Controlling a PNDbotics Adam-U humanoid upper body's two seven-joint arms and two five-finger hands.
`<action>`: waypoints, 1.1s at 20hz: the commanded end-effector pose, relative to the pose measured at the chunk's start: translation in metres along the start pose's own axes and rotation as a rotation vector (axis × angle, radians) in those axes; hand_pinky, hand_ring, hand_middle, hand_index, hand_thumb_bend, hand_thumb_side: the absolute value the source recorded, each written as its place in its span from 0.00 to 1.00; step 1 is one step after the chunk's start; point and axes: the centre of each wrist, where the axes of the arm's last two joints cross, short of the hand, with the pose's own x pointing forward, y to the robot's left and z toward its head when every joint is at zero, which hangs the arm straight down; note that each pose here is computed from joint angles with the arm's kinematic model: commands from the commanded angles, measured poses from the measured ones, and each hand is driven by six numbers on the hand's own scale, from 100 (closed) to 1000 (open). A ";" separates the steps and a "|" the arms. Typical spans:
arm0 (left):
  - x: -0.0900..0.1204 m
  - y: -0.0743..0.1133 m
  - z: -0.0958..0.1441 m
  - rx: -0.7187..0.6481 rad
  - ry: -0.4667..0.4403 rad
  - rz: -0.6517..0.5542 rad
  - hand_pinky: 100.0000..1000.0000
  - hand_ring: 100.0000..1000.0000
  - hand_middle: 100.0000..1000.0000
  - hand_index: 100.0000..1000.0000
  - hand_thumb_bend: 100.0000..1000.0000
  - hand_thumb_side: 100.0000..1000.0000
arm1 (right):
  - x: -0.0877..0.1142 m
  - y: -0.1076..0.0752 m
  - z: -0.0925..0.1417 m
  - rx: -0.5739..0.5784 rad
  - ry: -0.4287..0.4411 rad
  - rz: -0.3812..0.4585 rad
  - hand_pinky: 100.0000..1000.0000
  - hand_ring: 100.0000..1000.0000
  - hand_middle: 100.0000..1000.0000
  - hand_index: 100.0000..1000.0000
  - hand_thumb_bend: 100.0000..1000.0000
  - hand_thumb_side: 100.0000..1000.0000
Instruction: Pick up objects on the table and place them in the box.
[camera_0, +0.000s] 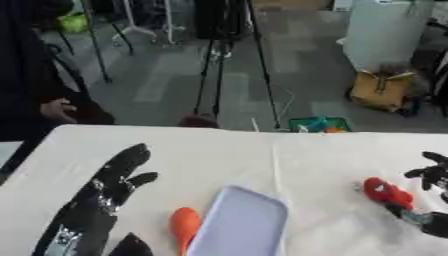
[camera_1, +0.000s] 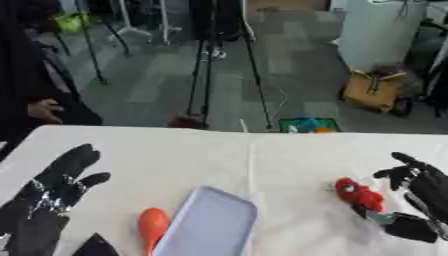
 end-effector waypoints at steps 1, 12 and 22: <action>0.005 0.006 -0.002 -0.012 -0.010 -0.026 0.89 1.00 0.95 0.92 0.04 1.00 | -0.009 -0.015 -0.001 -0.026 0.001 0.030 0.84 0.97 0.43 0.77 0.53 0.91; 0.005 0.005 -0.003 -0.018 -0.015 -0.019 0.89 1.00 0.95 0.92 0.04 1.00 | -0.023 -0.025 -0.007 -0.007 0.009 0.052 0.85 0.98 0.46 0.80 0.53 1.00; 0.005 0.004 -0.004 -0.027 -0.019 -0.018 0.89 1.00 0.95 0.92 0.04 1.00 | -0.039 -0.030 -0.009 0.021 0.019 0.067 0.85 0.98 0.47 0.80 0.53 0.99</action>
